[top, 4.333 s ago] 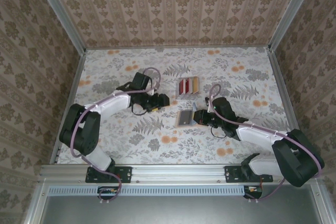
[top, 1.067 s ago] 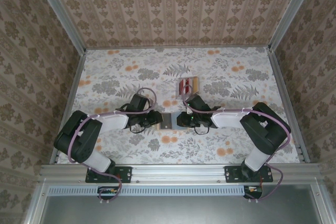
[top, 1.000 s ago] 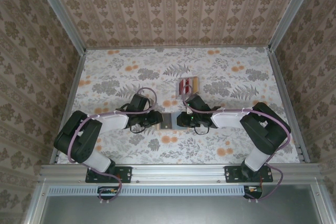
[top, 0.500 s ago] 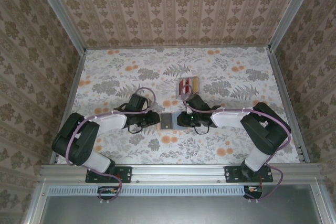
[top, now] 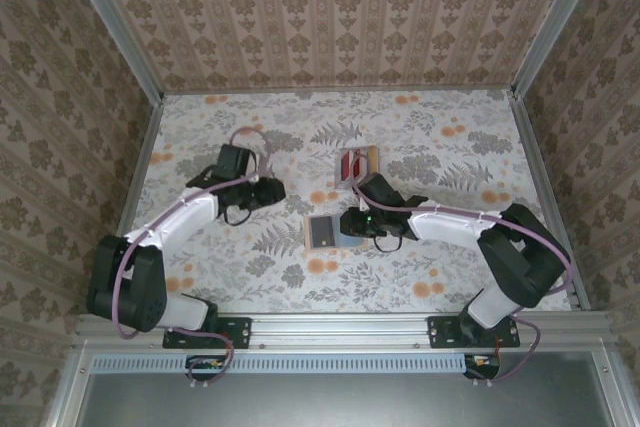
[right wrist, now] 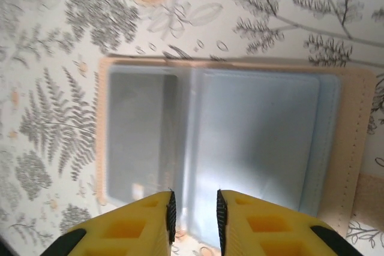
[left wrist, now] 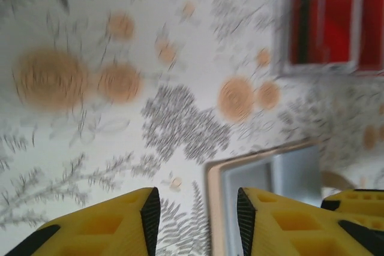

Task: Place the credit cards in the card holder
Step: Flip over the card slot in the card holder, then pick up the credit card from the storage box.

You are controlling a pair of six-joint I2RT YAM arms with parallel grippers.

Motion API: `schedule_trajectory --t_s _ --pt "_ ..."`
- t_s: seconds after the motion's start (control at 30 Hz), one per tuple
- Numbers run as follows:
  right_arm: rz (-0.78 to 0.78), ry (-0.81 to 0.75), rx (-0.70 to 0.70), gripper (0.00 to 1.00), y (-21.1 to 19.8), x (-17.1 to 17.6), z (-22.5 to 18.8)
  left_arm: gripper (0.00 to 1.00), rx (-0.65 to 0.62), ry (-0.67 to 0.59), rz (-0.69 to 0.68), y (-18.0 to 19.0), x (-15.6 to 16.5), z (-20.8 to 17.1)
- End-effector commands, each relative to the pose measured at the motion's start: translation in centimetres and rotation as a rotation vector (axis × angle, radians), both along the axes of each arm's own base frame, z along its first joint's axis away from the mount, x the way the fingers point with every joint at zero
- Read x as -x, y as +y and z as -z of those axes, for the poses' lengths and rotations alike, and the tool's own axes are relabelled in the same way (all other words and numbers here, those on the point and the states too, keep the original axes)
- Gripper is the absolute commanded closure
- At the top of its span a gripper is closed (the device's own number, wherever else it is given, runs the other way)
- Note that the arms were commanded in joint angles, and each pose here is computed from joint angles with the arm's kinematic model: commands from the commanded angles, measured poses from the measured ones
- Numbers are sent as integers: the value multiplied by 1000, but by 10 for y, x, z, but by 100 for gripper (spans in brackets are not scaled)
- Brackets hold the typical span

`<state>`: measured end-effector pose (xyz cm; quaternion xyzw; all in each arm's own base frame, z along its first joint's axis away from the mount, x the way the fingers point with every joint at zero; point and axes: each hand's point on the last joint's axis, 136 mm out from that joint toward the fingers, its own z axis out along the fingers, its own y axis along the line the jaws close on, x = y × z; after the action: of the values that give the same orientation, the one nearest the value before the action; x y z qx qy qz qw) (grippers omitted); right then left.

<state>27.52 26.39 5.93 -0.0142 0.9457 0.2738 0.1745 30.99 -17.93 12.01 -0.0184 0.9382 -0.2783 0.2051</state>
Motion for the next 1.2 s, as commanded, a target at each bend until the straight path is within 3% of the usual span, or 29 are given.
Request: schedule_trajectory --t_s 0.0,0.37,0.67,0.93,1.17 --pt "28 -60 -2 71 -8 -12 -30 57 33 -40 93 -6 -6 -35" --pt "191 -200 1 63 -63 -46 -96 54 145 -89 124 -29 -66 -89" --pt "288 -298 25 56 -102 -100 -163 52 228 -125 98 -46 -104 -125" --pt "308 -264 31 53 -111 -148 -180 51 289 -110 52 -65 -124 -116" --pt "299 -116 17 51 -117 -178 -161 50 274 -86 82 -81 -130 -107"
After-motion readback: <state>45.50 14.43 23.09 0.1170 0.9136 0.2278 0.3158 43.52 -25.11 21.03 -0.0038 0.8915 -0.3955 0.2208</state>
